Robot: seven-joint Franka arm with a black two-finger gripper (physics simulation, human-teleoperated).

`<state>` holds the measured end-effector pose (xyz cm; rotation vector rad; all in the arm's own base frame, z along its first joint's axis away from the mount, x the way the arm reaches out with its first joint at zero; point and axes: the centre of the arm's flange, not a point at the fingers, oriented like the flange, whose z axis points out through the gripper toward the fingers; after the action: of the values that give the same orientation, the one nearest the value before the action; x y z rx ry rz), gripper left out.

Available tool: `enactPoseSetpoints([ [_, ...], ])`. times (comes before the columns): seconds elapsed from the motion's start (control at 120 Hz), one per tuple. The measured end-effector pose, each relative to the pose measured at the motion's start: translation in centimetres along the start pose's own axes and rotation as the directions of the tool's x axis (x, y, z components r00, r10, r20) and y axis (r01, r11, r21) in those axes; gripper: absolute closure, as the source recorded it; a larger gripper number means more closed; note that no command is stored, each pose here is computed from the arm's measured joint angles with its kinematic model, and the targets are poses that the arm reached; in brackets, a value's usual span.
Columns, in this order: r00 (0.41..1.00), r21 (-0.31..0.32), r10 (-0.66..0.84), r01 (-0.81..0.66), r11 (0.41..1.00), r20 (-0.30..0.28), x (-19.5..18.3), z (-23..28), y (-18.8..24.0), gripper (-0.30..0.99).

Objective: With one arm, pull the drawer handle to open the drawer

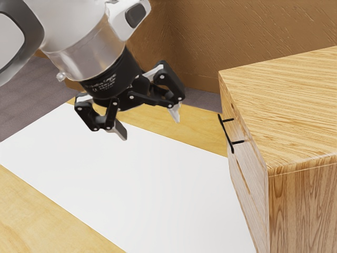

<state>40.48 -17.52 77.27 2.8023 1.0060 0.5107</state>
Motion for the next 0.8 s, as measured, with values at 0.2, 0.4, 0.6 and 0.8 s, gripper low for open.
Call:
enactPoseSetpoints([
  [0.2, 0.995, -0.058, -0.087, 0.089, 0.994, 0.040, -4.5, -1.9, -1.0, 0.00],
  [0.4, 0.984, -0.048, -0.172, 0.175, 0.983, 0.054, -5.1, -1.2, -1.0, 0.00],
  [0.6, 0.968, -0.021, -0.241, 0.243, 0.970, 0.065, -5.3, 0.1, -1.3, 0.00],
  [0.8, 0.954, -0.001, -0.295, 0.296, 0.955, 0.046, -4.0, 1.7, -0.6, 0.00],
])
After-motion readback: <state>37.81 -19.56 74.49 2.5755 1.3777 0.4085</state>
